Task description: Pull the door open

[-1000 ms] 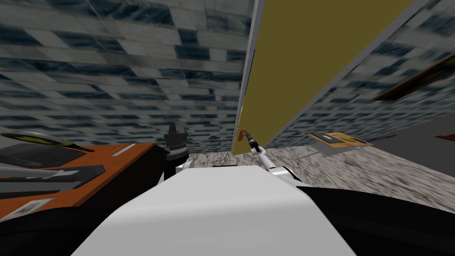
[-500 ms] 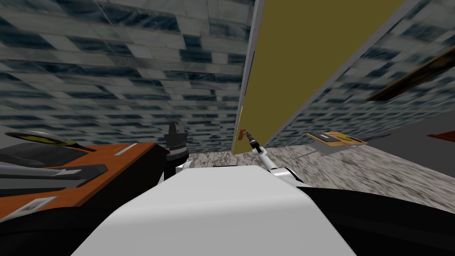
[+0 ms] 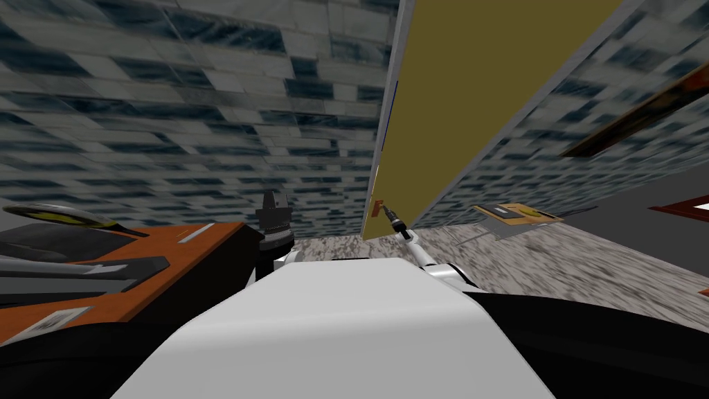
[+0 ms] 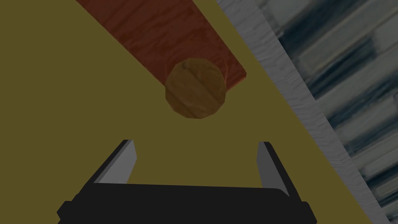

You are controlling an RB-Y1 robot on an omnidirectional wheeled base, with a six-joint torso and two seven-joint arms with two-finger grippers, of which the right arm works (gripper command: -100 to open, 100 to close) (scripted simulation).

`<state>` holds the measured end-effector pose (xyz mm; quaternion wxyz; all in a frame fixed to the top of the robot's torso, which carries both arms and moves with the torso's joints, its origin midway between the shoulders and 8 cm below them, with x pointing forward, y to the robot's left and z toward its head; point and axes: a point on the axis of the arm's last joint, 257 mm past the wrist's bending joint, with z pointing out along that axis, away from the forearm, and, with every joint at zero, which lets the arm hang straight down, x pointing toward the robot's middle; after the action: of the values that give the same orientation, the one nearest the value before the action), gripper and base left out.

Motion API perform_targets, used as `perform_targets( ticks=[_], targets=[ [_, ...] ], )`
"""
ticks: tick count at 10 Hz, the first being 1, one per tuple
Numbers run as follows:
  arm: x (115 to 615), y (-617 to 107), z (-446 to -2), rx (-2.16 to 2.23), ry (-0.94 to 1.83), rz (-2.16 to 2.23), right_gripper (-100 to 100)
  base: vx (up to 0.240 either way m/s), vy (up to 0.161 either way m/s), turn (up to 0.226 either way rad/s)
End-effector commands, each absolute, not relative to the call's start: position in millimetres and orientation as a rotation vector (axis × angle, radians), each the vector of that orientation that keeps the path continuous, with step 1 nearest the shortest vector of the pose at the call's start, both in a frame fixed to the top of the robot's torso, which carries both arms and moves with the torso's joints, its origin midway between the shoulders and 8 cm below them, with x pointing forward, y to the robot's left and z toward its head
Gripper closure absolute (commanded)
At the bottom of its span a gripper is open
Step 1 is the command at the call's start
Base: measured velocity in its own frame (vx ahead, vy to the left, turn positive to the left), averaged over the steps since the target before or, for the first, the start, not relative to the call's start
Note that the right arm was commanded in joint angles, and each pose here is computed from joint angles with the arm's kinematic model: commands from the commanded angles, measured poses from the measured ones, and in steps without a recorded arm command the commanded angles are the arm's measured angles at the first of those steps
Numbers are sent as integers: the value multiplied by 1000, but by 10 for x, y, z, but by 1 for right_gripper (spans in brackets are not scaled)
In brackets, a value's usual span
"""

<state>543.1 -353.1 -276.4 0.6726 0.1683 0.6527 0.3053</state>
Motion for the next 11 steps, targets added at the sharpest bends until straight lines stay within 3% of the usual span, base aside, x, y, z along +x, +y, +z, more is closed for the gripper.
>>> perform_targets(
  ticks=[1, 11],
  targets=[
    [5396, -3577, -2785, 321, 1486, 630, -100, -47, 47, -34],
    [5255, -3758, -2871, 51, 1538, 365, -100, -27, 32, -22]
  ],
)
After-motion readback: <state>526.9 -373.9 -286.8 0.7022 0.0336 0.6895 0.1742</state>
